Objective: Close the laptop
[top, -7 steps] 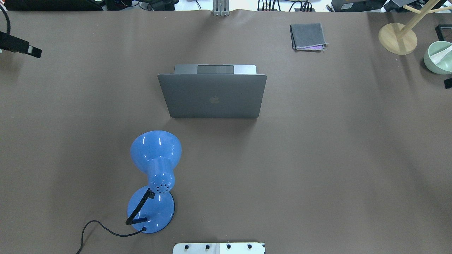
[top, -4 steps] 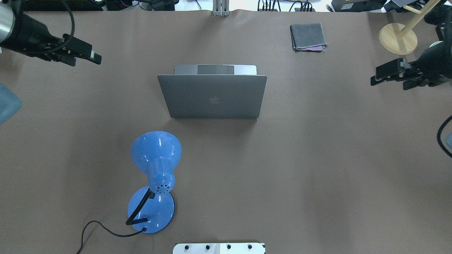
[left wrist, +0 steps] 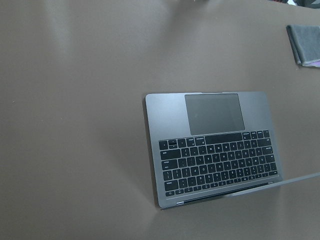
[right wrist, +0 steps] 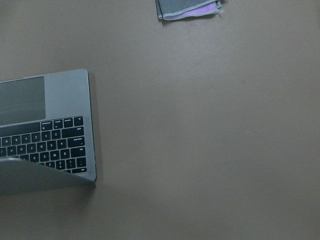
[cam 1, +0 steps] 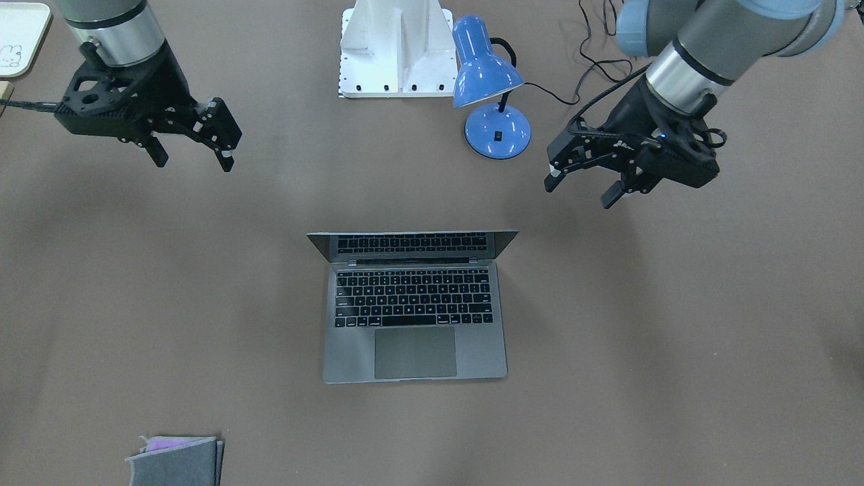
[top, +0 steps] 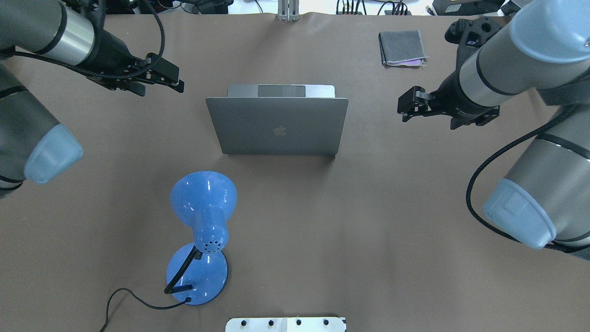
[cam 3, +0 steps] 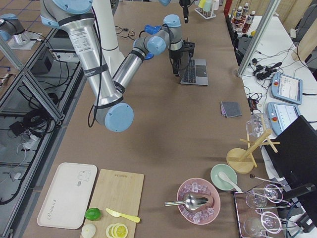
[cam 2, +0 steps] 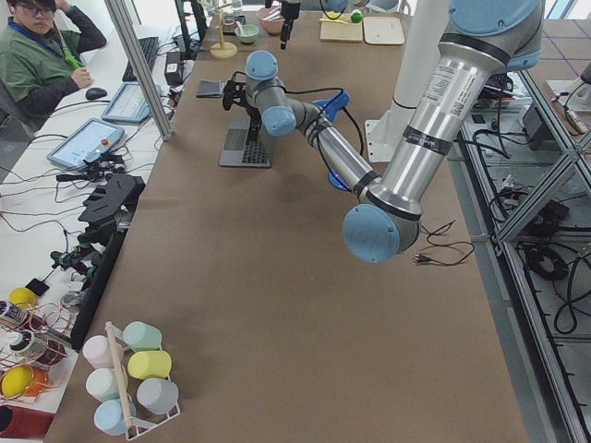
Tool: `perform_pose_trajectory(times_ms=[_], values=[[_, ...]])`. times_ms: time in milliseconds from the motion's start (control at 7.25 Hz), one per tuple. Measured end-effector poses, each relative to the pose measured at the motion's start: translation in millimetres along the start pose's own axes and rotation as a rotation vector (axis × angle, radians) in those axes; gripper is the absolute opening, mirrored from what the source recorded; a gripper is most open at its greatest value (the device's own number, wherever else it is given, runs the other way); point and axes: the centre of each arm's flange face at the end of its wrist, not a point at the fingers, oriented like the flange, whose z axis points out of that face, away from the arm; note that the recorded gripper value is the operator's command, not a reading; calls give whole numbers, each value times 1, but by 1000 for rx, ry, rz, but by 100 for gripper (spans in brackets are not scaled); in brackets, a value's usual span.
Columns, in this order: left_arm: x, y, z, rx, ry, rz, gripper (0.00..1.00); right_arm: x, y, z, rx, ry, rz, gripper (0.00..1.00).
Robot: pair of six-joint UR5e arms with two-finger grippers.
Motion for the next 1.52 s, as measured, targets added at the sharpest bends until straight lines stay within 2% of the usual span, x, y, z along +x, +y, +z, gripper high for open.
perform_pose_trajectory(times_ms=[276,414,552,690,828,1517], values=[[48,10,18,-9,-96,-1,86,-26,21,11,8,17,7,85],[60,16,27,-12,-115,11,76,-36,29,15,12,16,5,75],[67,23,36,-23,-120,24,63,-46,35,16,10,6,5,56],[73,32,45,-40,-119,36,35,-57,41,16,4,-6,7,23],[78,39,52,-55,-117,44,0,-70,44,17,-2,-15,8,0],[88,41,66,-71,-121,56,0,-100,37,35,-7,-26,13,0]])
